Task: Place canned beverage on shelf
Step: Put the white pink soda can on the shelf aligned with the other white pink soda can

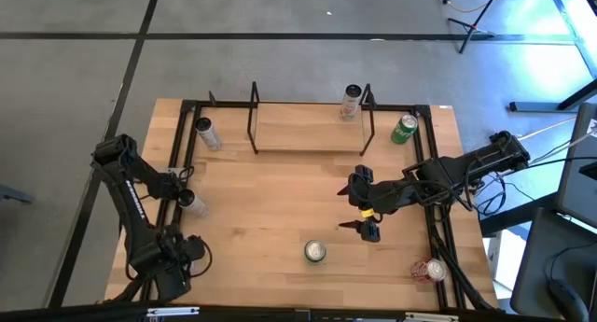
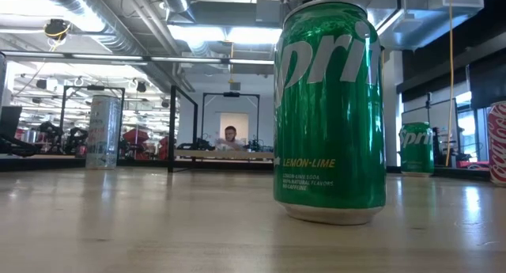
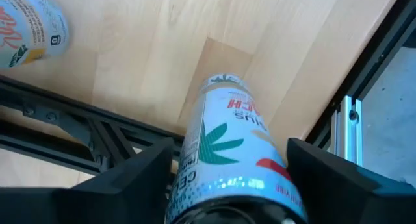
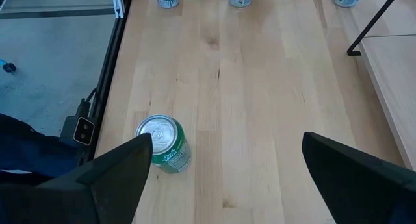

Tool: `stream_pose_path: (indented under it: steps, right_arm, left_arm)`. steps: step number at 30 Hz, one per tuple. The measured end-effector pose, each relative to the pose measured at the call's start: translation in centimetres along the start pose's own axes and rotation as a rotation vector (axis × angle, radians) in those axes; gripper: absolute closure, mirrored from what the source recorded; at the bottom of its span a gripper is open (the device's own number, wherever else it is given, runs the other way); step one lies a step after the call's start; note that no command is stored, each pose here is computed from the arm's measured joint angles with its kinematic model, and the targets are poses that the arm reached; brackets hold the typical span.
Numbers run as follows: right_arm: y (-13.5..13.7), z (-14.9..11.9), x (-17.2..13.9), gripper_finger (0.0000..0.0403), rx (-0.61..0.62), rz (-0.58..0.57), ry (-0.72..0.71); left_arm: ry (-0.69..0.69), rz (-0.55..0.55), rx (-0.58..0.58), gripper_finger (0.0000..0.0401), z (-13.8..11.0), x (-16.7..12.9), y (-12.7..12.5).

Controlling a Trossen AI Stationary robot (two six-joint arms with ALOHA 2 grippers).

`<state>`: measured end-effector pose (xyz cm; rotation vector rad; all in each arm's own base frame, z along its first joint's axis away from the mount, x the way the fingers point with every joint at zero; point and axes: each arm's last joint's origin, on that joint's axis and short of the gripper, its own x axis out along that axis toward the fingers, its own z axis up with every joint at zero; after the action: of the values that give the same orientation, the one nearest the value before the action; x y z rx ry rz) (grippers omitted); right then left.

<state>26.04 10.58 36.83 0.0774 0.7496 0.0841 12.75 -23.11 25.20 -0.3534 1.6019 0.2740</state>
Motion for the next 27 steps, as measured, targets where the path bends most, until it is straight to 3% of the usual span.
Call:
stream_pose_path:
  steps: [7, 16, 27]
  right_arm:
    - [0.0, 0.0, 0.0, 0.0022, -0.001, 0.002, 0.004]
    - [0.0, -0.2, 0.0, 0.0022, -0.003, 0.006, 0.017]
    - [-0.4, -0.5, -1.5, 0.0022, 0.020, 0.005, 0.023]
  left_arm:
    - [0.008, -0.011, 0.009, 0.0191, 0.5, 0.0, 0.0]
    - [0.017, -0.025, -0.007, 0.0175, 1.2, -0.2, -0.1]
    - [-0.023, -0.097, 0.002, 0.0183, 5.1, -3.1, 0.0]
